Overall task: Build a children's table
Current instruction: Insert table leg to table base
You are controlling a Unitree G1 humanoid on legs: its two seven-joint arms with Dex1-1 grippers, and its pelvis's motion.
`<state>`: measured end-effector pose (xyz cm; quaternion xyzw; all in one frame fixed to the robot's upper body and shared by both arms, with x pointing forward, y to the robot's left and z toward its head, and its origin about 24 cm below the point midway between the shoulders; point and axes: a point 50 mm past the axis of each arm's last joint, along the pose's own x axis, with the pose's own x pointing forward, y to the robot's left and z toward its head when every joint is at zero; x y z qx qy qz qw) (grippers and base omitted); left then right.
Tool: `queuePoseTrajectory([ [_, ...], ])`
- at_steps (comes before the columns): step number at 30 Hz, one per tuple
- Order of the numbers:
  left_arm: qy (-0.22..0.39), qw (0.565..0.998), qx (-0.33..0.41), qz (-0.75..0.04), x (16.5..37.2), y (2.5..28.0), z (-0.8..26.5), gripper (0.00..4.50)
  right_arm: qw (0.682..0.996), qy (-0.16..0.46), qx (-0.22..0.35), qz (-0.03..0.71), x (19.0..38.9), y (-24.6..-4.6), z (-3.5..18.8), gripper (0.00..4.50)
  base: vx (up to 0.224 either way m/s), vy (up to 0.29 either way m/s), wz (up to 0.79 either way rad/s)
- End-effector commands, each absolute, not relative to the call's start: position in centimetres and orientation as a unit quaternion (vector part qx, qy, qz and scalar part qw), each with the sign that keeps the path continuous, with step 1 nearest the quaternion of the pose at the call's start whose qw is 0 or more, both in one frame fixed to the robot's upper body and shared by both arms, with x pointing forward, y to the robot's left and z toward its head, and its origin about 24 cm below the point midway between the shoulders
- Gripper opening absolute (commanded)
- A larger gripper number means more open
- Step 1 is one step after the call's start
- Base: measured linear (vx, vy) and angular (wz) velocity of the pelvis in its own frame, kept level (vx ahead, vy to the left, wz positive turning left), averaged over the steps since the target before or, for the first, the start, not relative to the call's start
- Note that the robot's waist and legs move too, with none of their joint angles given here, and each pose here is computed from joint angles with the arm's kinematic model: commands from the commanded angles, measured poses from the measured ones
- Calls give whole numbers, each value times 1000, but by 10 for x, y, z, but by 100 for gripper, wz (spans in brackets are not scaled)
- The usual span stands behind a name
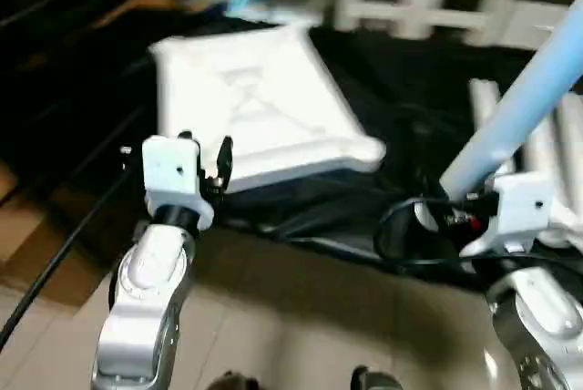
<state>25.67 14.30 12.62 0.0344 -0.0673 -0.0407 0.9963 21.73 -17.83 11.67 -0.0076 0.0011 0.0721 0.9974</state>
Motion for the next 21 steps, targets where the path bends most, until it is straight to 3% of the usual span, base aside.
queuePoseTrajectory([
  [1,-59,997,37,-44,258,140,122,300,997,8,-7,75,216,-179,117,191,-102,130,-71],
  [6,-58,998,3,7,257,148,121,300,995,26,-8,91,217,-176,112,191,18,-8,-15],
  [14,-68,996,61,-1,253,143,123,300,992,27,-19,118,222,-177,114,191,13,81,3],
  [21,-74,996,36,24,253,146,125,300,993,23,-19,117,226,-183,117,191,0,0,0],
])
